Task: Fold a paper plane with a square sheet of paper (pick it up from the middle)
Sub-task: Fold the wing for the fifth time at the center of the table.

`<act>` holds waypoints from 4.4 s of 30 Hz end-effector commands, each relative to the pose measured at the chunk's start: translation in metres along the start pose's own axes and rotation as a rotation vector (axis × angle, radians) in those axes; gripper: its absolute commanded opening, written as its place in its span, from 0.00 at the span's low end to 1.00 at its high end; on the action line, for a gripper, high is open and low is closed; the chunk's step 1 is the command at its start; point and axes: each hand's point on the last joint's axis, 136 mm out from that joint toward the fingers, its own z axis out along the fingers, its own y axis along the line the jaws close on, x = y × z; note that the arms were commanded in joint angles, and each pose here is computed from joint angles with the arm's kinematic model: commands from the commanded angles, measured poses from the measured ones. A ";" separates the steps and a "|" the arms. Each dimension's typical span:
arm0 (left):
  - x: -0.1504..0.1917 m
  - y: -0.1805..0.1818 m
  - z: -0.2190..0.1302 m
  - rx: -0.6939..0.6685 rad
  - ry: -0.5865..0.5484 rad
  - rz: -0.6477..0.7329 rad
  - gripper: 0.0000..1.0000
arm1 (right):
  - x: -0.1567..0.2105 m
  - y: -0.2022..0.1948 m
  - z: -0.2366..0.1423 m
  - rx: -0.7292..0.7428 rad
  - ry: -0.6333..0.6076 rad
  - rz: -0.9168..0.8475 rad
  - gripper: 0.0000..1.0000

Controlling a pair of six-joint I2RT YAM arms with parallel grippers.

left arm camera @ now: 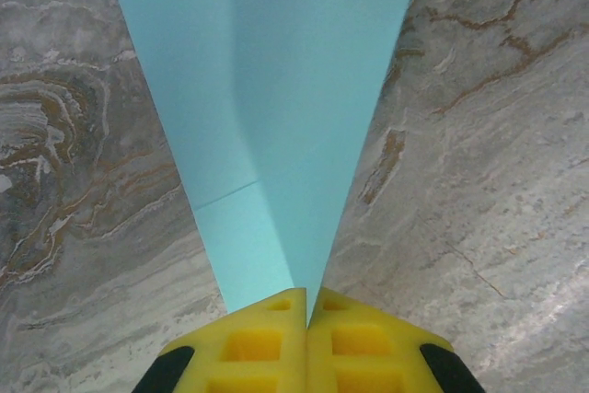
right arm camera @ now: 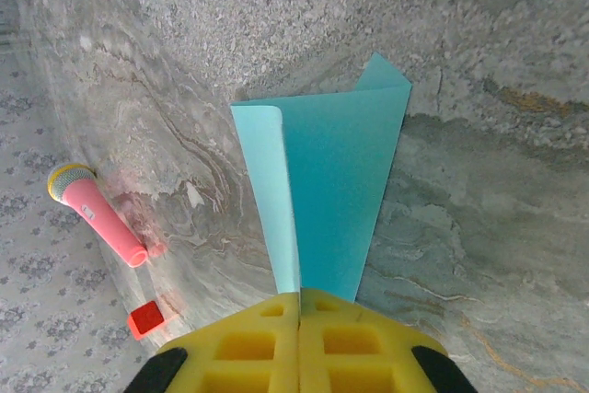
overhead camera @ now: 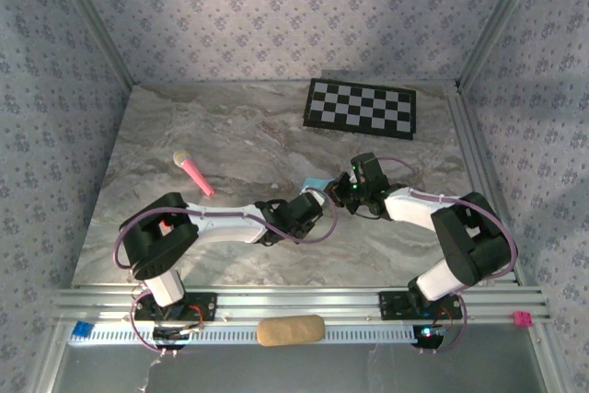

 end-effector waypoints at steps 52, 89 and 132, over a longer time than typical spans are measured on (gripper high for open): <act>-0.022 -0.027 0.017 0.795 0.083 -0.683 0.00 | 0.009 -0.012 -0.049 -0.028 -0.152 -0.293 0.38; -0.009 -0.023 0.024 0.918 0.087 -0.955 0.00 | 0.018 0.006 0.023 -0.111 0.083 -0.353 0.08; 0.025 -0.013 0.044 0.827 0.227 -1.057 0.04 | 0.009 -0.023 0.043 -0.041 0.137 -0.321 0.09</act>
